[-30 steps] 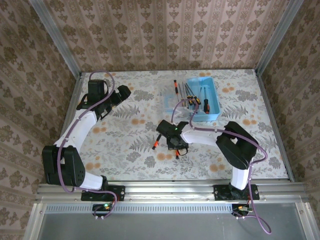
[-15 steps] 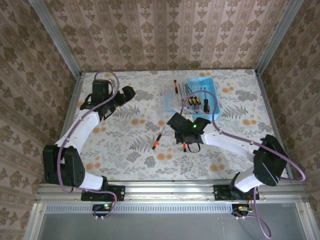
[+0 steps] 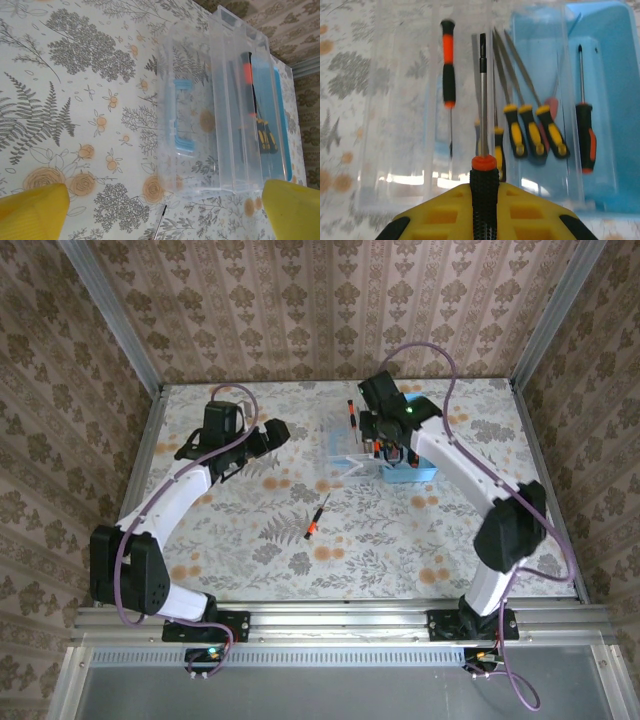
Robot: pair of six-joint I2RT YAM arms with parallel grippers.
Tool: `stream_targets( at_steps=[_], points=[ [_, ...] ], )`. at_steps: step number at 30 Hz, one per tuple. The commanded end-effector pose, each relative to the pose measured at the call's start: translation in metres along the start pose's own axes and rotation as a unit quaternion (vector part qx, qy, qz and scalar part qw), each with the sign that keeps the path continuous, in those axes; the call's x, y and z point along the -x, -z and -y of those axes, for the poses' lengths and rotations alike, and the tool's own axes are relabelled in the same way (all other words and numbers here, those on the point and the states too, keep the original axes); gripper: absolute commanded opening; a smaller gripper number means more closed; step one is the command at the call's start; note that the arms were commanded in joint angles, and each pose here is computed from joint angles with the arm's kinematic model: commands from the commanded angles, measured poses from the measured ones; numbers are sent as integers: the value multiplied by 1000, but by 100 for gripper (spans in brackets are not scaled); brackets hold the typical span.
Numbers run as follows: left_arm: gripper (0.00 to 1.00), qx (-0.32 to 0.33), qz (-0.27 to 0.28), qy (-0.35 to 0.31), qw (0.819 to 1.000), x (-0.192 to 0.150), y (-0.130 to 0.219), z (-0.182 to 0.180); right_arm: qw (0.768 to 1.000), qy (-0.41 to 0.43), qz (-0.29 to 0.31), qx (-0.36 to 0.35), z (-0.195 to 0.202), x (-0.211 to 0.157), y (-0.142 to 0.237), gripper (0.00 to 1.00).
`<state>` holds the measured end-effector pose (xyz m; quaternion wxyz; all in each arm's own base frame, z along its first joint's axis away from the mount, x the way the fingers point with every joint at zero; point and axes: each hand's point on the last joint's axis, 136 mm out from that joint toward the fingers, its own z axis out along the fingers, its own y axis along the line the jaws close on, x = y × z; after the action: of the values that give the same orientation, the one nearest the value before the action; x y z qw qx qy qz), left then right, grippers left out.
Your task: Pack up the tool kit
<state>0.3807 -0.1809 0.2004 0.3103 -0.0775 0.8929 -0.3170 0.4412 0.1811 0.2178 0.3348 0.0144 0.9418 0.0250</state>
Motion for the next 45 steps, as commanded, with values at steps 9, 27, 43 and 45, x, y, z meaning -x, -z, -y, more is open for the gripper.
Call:
stream_targets(
  at_steps=[9,27,43,45],
  points=[
    [100,-6,-2,-17,1000,3,1,7,998,43,-29,22,-23,37,-65,15],
    [100,-8,0,-16,1000,5,3,8,986,-17,-84,146,-76,24,-83,16],
    [100,-6,-1,-17,1000,5,2,7,981,-15,-113,155,-80,15,-97,28],
    [100,-5,-1,-17,1000,5,2,7,981,-15,-108,159,-81,18,-92,29]
  ],
)
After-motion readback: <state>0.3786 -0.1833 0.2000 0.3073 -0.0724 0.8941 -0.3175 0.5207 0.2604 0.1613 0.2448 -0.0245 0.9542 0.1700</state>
